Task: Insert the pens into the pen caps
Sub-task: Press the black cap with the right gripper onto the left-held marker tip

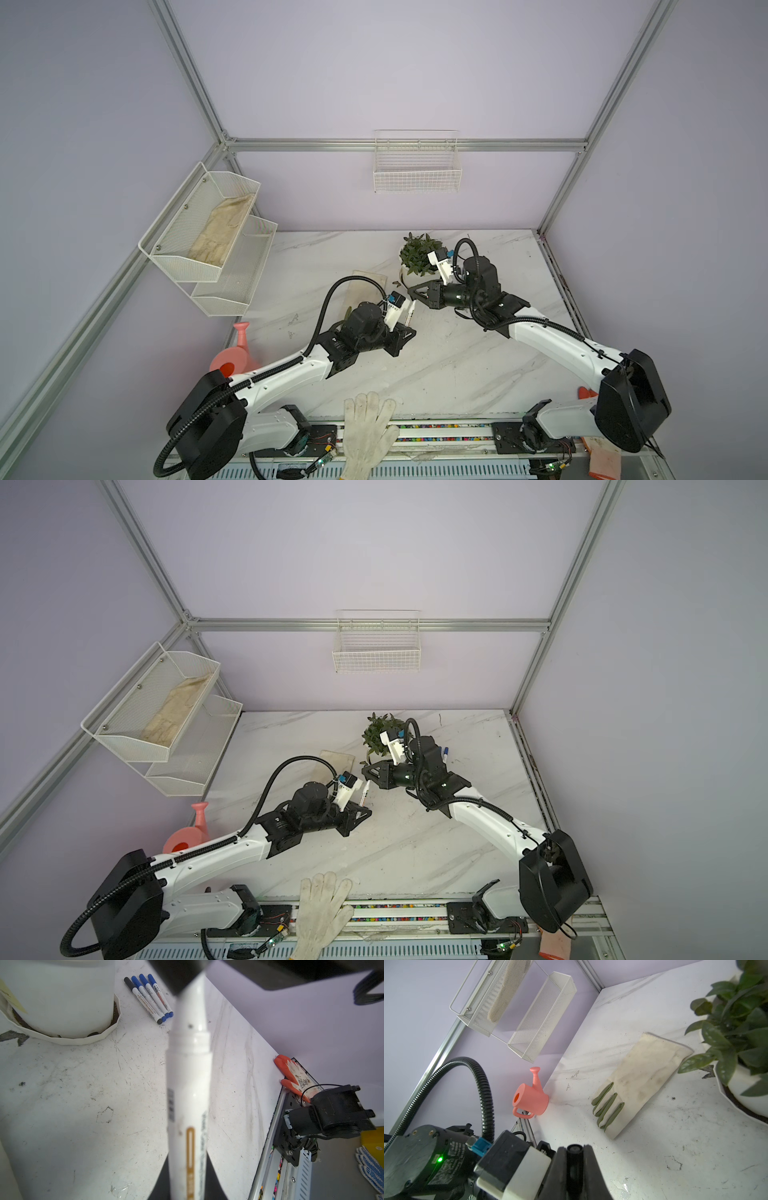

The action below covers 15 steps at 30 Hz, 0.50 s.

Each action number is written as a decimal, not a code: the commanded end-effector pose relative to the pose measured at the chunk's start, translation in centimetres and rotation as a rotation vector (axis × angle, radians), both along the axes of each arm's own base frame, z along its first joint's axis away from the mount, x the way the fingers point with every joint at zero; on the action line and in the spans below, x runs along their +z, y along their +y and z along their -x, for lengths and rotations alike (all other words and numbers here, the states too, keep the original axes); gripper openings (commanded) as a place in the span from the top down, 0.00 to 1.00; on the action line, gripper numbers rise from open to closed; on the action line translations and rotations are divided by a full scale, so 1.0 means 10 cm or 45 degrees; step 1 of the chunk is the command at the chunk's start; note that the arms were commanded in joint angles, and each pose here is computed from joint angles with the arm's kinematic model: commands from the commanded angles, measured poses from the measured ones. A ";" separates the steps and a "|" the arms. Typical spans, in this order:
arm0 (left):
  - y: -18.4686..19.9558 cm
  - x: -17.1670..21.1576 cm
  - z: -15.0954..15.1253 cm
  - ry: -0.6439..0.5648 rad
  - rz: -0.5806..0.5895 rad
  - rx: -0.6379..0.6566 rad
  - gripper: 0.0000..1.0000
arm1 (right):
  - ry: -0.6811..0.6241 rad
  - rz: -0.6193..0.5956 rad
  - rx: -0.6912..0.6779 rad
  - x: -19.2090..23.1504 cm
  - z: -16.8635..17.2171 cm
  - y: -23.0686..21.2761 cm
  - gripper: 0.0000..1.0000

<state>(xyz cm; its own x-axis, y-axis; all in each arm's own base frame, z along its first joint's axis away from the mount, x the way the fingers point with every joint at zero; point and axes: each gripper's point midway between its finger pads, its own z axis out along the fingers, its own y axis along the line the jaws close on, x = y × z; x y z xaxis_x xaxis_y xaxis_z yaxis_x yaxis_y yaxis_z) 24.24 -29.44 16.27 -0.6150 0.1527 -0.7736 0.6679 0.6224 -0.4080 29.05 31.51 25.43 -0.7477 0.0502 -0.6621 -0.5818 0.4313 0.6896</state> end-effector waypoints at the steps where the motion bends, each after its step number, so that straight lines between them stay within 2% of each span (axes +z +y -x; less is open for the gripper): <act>1: 0.06 -0.02 -0.07 -0.021 0.011 0.063 1.00 | -0.045 -0.058 0.050 0.19 0.09 0.01 1.00; 10: 0.07 0.18 -0.25 -0.072 0.089 0.169 1.00 | -0.039 -0.083 0.023 0.24 0.08 -0.06 1.00; 15: 0.00 0.45 -0.40 -0.158 0.203 0.206 1.00 | -0.026 -0.116 0.035 0.30 0.10 -0.12 1.00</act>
